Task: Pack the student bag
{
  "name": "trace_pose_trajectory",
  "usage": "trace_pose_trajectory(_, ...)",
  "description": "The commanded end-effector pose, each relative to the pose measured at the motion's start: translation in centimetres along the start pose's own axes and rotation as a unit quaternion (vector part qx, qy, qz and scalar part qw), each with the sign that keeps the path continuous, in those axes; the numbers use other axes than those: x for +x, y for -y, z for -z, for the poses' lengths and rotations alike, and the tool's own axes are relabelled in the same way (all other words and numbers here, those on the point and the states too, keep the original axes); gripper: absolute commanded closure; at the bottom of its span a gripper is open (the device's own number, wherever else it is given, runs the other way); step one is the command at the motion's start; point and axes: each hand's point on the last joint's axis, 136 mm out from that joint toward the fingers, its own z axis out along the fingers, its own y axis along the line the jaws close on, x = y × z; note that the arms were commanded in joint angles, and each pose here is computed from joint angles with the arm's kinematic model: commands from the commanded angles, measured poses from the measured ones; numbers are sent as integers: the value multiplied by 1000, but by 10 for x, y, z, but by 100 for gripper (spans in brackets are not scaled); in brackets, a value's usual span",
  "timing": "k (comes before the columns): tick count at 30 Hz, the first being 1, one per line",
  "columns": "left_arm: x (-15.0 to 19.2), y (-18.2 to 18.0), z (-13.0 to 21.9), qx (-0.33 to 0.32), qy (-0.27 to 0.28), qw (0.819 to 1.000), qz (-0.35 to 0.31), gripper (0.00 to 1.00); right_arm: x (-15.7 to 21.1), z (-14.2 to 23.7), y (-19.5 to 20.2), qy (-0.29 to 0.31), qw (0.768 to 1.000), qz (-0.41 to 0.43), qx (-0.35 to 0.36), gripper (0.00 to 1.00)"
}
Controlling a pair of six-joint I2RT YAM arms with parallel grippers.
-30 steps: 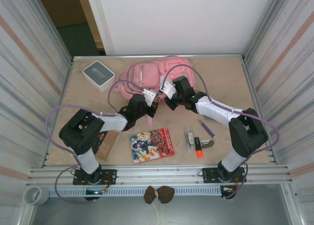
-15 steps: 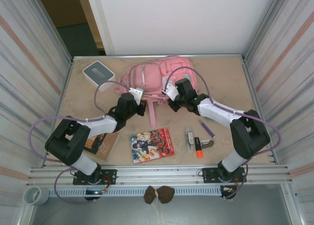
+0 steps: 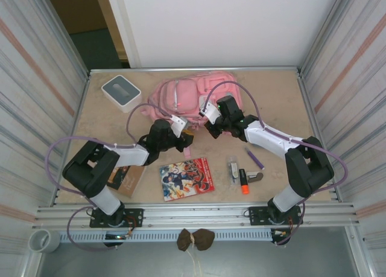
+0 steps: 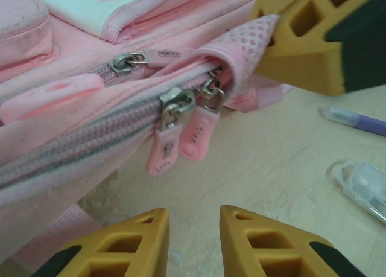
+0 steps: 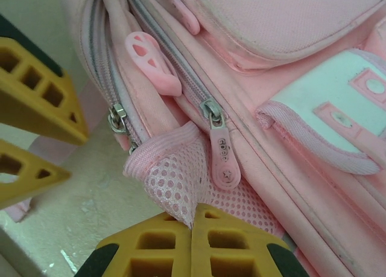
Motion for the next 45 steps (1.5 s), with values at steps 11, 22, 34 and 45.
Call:
trace_pose_trajectory(11, -36, -13, -24, -15, 52, 998, -13, 70, -45, 21, 0, 67, 998, -9, -15, 100)
trace_pose_trajectory(22, -54, -2, -22, 14, 81, 996, -18, 76, -36, 12, -3, 52, 998, -9, -18, 100)
trace_pose_trajectory(34, -57, 0, -16, 21, 107, 994, -2, 88, -28, 6, -3, 38, 999, -8, -16, 100)
trace_pose_trajectory(45, -29, -48, -3, -106, 82, 990, 53, 100, -23, 10, 6, 27, 1000, -6, 5, 100)
